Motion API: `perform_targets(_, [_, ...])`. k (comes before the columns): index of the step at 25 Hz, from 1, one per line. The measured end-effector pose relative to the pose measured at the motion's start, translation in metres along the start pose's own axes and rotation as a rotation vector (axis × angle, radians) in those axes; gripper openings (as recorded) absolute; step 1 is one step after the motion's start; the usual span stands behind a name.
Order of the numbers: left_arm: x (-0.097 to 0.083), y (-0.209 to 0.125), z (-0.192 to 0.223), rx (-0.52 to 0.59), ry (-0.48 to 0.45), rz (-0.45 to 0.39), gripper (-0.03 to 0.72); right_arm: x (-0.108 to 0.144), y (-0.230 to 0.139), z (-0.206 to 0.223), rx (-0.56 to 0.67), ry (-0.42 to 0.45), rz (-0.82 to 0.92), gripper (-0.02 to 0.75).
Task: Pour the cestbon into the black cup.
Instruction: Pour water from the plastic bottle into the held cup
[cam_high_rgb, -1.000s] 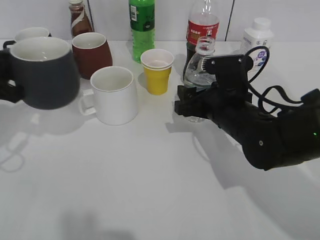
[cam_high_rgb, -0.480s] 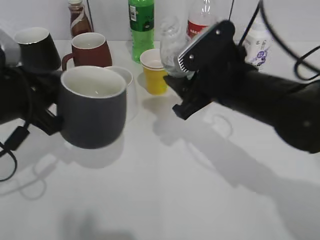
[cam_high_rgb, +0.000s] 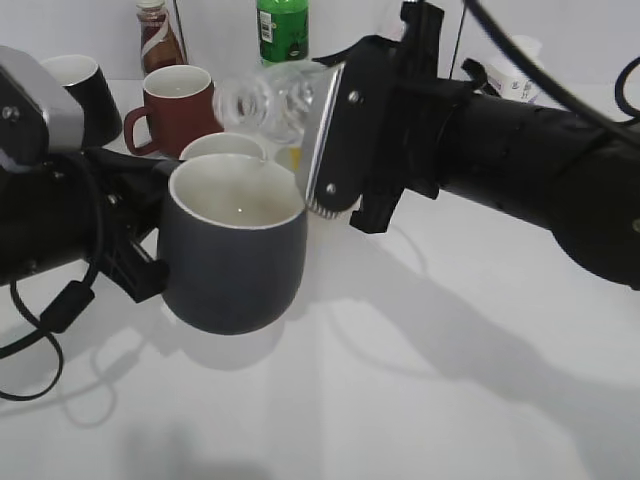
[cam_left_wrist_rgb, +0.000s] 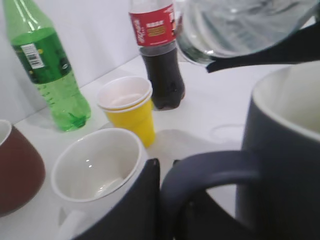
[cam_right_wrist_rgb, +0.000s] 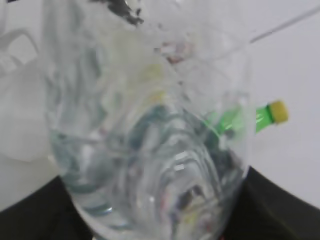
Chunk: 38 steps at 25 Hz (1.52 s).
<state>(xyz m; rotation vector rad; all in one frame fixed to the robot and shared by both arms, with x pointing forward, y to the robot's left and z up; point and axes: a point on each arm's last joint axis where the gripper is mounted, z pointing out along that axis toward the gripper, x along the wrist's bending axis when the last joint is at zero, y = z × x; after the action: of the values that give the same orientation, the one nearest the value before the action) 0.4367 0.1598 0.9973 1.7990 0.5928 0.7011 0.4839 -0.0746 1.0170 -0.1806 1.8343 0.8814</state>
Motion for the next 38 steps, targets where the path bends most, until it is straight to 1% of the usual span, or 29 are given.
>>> perform_targets(4, [-0.001, 0.0, 0.0, 0.0, -0.004, 0.001, 0.036, -0.001, 0.001, 0.0, -0.006, -0.008, -0.136, 0.463])
perform_targets(6, [-0.001, 0.0, 0.0, 0.0, -0.003, 0.0, 0.036, -0.002, 0.002, 0.0, -0.012, -0.026, -0.18, 0.463])
perform_targets(9, [-0.001, 0.0, 0.0, 0.001, -0.003, -0.001, 0.036, -0.006, 0.004, 0.0, -0.028, -0.072, -0.209, 0.463])
perform_targets(12, [-0.001, 0.0, 0.0, 0.007, -0.002, -0.002, 0.036, -0.008, 0.004, 0.0, -0.031, -0.092, -0.233, 0.463])
perform_targets(18, [0.0, -0.002, 0.0, 0.021, 0.002, -0.006, 0.036, -0.013, 0.0, -0.001, 0.025, -0.134, -0.3, 0.463])
perform_targets(32, [0.002, -0.002, 0.0, 0.022, 0.011, -0.011, 0.036, -0.013, -0.001, -0.001, 0.047, -0.138, -0.458, 0.463])
perform_targets(38, [0.002, -0.002, 0.0, 0.022, 0.011, -0.011, 0.036, -0.014, 0.0, -0.001, 0.048, -0.15, -0.5, 0.463])
